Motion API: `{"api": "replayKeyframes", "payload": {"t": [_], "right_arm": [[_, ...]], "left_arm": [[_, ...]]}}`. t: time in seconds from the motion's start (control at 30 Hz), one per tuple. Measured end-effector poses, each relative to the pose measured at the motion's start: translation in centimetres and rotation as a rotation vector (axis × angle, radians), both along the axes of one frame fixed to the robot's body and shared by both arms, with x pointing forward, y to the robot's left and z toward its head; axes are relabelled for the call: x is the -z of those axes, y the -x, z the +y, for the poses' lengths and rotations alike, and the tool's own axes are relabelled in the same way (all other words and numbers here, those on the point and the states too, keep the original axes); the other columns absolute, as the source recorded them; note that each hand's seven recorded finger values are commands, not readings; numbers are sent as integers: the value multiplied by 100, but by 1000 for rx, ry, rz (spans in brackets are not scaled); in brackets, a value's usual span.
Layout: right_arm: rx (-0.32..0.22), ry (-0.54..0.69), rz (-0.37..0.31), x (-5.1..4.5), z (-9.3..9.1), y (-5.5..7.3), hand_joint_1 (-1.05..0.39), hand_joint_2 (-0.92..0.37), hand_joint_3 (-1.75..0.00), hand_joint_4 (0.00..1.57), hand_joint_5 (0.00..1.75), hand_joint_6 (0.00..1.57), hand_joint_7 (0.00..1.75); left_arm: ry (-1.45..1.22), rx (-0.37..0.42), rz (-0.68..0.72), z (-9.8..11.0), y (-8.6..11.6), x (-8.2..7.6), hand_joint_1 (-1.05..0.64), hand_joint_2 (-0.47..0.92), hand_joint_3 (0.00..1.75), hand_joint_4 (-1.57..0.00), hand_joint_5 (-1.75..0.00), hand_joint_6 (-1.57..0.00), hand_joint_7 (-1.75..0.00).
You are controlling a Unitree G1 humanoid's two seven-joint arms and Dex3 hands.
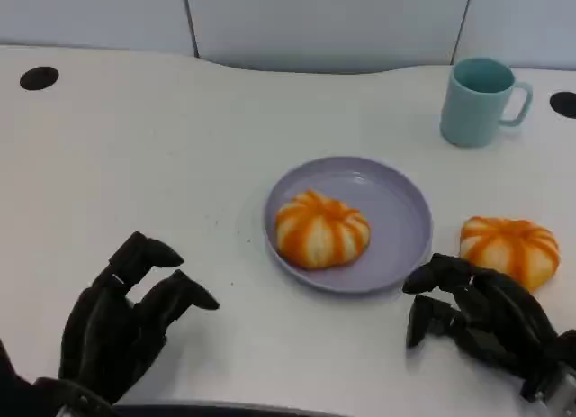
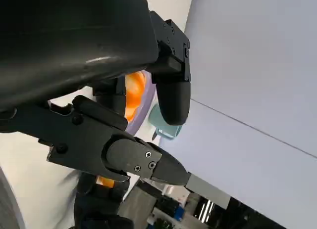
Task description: Grasp the bread from the table and place it into the plate.
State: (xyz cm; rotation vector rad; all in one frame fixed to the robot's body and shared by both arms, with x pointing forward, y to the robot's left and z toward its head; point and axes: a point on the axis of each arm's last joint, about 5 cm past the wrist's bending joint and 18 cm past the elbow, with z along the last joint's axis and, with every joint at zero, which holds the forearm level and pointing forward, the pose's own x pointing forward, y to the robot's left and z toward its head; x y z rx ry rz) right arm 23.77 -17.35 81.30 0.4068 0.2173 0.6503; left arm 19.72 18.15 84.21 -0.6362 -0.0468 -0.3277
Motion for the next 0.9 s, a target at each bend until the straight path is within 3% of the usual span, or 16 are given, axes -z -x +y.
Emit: {"api": "replayKeyframes", "payload": {"t": [0.53,0.9], "right_arm": [[10,30,-8,-10,-58,14,-56,-92,-11,61,156,74,100],[26,32,-8,-3,-104,16,-58,-92,-11,59,159,74,99]], "left_arm": [[-9,-52,103,18,42,236,-61,86,0,-43,-175,-31,-175],[-20,-59,101,38,-24,278,-63,86,0,-45,-175,-40,-163]]}}
